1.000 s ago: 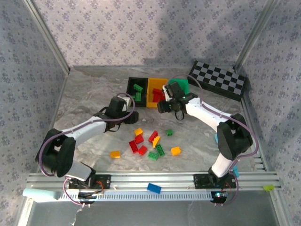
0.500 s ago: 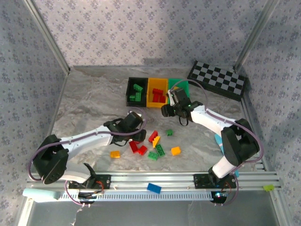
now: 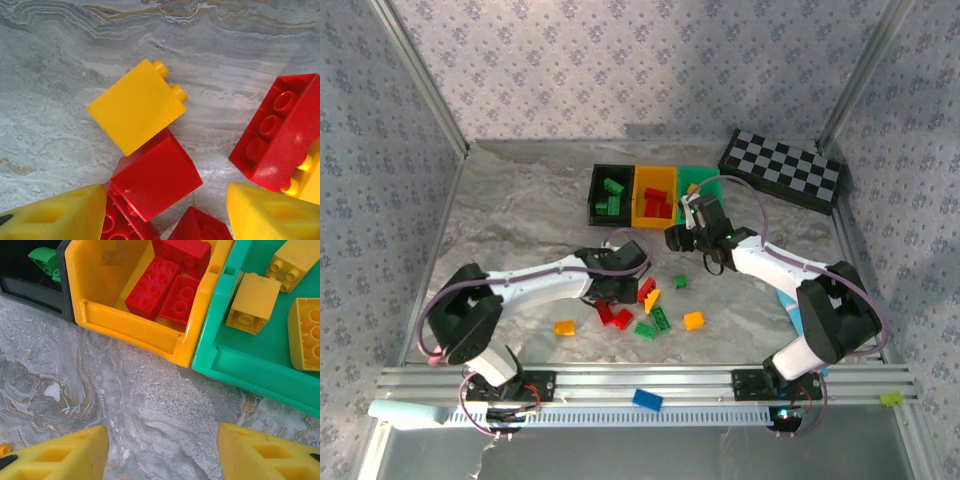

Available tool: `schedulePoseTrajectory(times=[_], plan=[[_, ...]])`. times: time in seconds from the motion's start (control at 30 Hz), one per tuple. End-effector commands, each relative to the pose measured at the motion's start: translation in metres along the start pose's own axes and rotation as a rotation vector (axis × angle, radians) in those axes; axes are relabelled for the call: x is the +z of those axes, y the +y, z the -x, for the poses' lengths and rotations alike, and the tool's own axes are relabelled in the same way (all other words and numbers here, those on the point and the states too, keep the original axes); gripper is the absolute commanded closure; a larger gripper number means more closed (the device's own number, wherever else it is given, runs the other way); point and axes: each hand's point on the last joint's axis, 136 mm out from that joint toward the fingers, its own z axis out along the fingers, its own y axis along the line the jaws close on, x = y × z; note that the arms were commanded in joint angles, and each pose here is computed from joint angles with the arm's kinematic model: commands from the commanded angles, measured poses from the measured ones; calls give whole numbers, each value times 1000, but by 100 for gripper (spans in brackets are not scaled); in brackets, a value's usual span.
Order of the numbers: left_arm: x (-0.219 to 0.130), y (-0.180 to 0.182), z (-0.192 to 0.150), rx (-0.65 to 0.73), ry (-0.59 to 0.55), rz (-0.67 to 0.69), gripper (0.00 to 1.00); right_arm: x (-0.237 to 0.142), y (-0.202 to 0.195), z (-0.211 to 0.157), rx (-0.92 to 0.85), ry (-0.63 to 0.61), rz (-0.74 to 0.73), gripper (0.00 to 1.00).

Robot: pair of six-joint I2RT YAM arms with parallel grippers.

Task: Sort the legos into containers by color
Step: Pick up the lego from the middle-left of the table.

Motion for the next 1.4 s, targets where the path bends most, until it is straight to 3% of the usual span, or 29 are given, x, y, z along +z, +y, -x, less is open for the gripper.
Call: schedulePoseTrajectory(times=[0.0,0.27,0.8,0.97,1.07,1.37], plan=[[-4,0,0,-10,30,47,37,-8,2,9,4,-50,2,39],[7,10,-11,-30,100,142,37,-14,0,9,3,-64,0,39],[31,3,-9,-3,113,150,38,-20,-6,11,8,-79,-17,39],[26,2,-2,1,86,141,43,-20,-8,10,9,-78,-20,39],[23,1,1,5,76,136,55,-20,-9,10,11,-78,-22,39],[-7,-8,21,43,-29,81,57,-21,-11,10,20,-86,-31,39]])
